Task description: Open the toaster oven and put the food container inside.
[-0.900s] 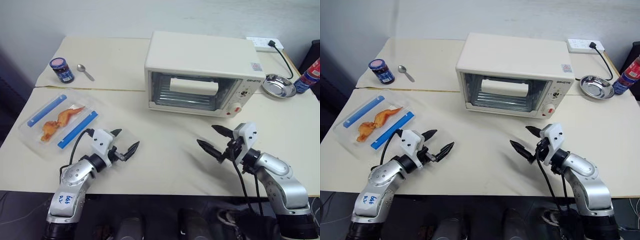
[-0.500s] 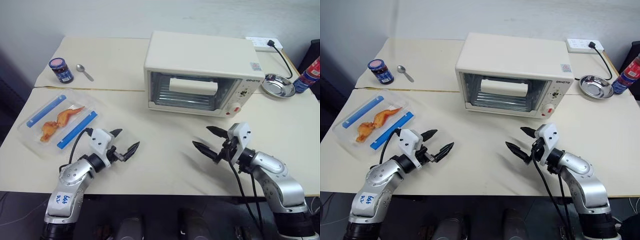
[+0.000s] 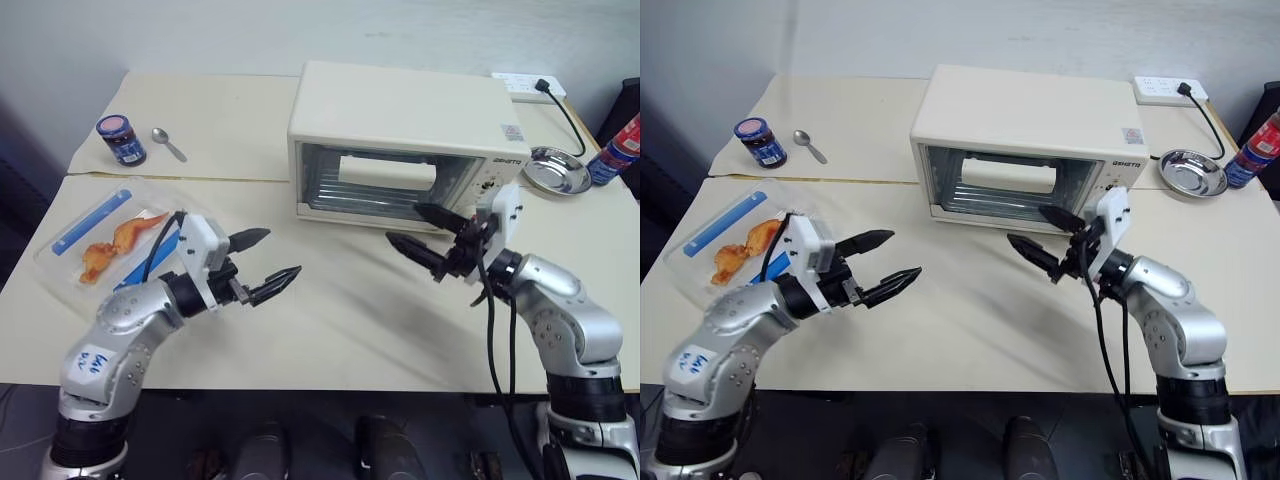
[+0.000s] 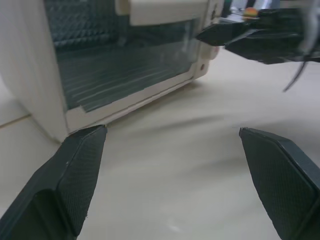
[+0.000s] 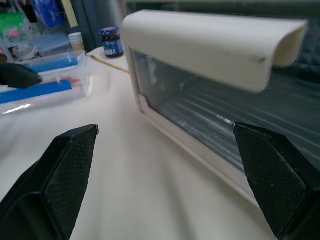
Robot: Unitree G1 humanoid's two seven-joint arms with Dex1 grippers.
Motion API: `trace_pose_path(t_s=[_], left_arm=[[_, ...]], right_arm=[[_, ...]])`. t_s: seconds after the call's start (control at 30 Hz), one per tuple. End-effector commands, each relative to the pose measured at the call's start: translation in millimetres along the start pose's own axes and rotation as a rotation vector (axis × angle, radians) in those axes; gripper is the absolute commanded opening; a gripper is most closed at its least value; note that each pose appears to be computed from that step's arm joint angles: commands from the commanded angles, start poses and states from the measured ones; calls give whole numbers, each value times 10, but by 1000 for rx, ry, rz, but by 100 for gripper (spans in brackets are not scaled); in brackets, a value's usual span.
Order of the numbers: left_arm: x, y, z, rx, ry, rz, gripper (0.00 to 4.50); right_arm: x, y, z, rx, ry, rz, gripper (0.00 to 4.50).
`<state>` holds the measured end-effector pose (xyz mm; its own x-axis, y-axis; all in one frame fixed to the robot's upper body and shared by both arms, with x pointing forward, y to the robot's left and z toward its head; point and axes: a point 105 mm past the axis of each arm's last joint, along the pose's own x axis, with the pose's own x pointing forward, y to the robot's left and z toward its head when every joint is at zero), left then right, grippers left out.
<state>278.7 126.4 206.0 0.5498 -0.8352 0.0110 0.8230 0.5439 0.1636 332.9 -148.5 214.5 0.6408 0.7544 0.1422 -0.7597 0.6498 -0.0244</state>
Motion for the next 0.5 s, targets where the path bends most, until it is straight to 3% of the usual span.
trace_pose_path(t_s=[0.03,0.2,0.4,0.5], left_arm=[[-22,-51,274,71,-44,-68,450],[-9,-12,436,110,-68,-68,450],[27,107,466,137,-87,4,450],[43,223,542,133,-133,66,390]], right_arm=[[-3,-100,224,-21,-59,-13,447],[31,-91,315,-21,-84,12,447],[-27,166,262,-21,-73,121,447],[-70,267,219,-16,-67,149,450]])
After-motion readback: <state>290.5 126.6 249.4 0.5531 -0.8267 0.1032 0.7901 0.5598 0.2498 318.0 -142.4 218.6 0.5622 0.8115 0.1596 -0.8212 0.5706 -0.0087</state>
